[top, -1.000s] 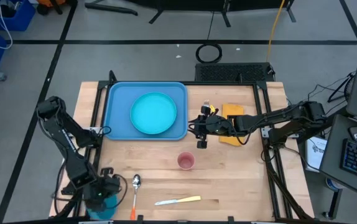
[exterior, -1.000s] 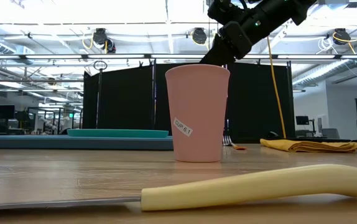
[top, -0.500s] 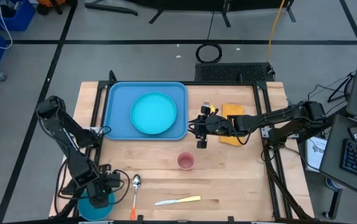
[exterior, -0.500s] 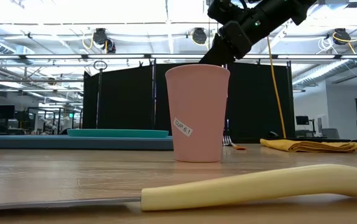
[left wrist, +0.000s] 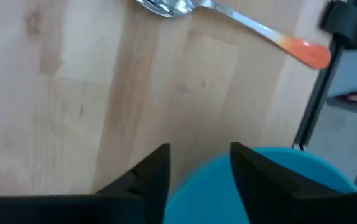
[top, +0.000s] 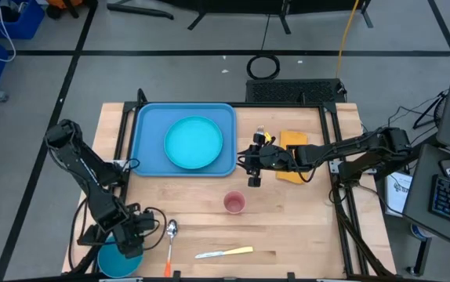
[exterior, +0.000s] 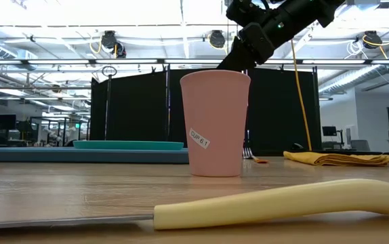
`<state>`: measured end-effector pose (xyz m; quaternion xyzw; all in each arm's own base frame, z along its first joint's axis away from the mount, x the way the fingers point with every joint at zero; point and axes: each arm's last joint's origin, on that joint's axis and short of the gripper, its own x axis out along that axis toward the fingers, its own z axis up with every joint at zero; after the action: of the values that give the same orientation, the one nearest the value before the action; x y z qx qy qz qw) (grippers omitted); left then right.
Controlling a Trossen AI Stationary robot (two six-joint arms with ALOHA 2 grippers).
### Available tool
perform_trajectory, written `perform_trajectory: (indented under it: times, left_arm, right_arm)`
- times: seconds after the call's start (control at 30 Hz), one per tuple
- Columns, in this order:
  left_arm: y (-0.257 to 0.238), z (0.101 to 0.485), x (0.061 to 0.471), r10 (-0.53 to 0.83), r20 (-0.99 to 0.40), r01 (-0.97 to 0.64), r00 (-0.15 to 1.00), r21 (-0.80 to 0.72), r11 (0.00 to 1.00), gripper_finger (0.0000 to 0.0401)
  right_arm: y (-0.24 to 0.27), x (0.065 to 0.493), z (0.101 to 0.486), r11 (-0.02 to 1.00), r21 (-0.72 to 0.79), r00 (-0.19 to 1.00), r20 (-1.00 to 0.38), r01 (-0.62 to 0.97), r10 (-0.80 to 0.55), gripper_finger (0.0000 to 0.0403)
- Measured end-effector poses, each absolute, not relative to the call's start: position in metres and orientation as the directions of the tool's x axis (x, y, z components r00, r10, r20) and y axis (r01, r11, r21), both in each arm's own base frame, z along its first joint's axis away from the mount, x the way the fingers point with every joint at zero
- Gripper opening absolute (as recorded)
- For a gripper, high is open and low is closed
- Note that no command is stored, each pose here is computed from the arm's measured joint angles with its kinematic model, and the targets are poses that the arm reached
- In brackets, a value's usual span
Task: Set up tray
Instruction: Put the blue bowl on the green plate on the blue serving tray
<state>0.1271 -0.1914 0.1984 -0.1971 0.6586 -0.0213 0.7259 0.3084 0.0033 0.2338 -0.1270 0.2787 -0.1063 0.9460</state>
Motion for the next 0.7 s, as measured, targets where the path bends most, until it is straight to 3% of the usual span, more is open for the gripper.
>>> perform_trajectory:
  times: [0.2, 0.7]
  left_arm:
    - [-0.1924, 0.1985, 0.1225, -0.308, -0.948, -0.211, 0.077, -0.317, 0.924, 0.0220]
    - [-0.1923, 0.1977, 0.1254, -0.270, -0.951, -0.085, 0.150, -0.284, 0.955, 0.0223]
  right_arm:
    - [0.0033, 0.3084, 0.2338, 0.945, -0.299, 0.822, -0.500, 0.130, -0.272, 0.0155]
    - [0.0033, 0.3084, 0.2337, 0.945, -0.299, 0.822, -0.501, 0.130, -0.271, 0.0155]
